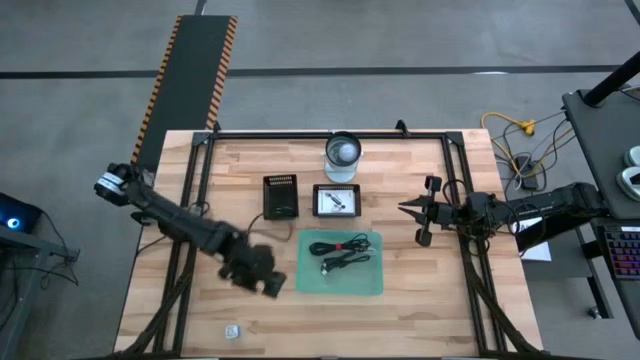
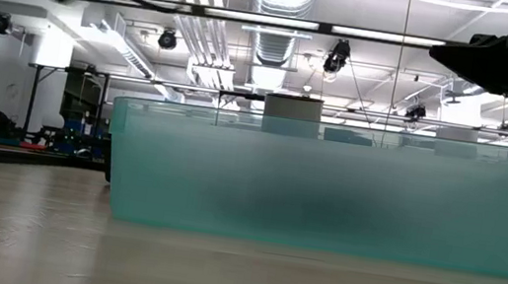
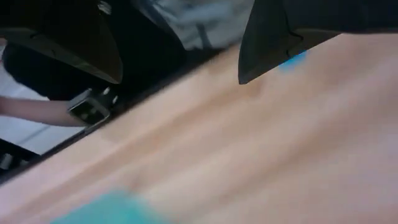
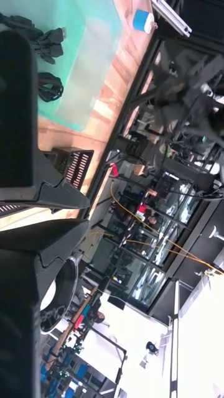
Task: Pick and place items into bin
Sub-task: Put the blue charger adapter into the left black bin
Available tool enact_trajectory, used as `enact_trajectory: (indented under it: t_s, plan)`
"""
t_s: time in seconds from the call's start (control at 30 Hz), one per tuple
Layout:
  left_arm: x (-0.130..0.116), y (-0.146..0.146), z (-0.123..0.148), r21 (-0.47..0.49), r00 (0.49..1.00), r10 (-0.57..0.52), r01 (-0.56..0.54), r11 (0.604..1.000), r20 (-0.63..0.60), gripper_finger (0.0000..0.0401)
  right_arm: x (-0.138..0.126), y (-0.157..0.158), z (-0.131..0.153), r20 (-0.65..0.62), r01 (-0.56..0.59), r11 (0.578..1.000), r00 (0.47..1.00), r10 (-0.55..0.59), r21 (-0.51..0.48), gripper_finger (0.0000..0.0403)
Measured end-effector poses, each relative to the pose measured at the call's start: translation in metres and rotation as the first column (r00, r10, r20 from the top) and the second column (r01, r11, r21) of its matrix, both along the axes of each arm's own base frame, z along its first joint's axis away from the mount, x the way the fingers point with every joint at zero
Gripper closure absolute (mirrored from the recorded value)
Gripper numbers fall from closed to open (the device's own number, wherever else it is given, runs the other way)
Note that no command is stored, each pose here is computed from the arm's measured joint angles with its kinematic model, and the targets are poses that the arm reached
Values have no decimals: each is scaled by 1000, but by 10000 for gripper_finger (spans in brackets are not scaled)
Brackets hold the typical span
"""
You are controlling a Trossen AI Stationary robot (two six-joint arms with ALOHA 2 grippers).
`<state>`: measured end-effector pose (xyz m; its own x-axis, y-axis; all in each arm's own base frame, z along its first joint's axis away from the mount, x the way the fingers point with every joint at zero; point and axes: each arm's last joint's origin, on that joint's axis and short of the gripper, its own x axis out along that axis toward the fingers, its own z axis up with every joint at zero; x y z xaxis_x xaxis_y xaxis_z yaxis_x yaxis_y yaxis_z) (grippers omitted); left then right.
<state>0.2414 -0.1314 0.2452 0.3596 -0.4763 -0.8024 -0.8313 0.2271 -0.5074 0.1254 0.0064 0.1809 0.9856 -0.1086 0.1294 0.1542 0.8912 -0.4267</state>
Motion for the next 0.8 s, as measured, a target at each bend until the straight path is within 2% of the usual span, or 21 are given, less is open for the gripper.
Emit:
enact_trajectory:
  t_s: [0.13, 0.3, 0.47, 0.63, 0.8]
  plan:
    - [-22, -33, 0, -98, 975, 124, -144, 985, -183, 100, 0, 0, 0, 0, 0, 1000, 1000, 0, 0, 376]
    - [-45, -70, -12, -90, 893, 236, -291, 952, -383, 100, 0, 0, 0, 0, 0, 1000, 1000, 0, 0, 376]
    - [-57, -90, -30, -21, 871, 214, -248, 968, -442, 100, 0, 0, 0, 0, 0, 1000, 1000, 0, 0, 376]
    - [-52, -97, -52, 45, 851, 235, -243, 969, -470, 100, 0, 0, 0, 4, -2, 1000, 1000, 2, 15, 376]
    - [-44, -106, -63, 44, 852, 233, -240, 970, -469, 100, 0, 0, 0, 6, -2, 1000, 1000, 2, 17, 376]
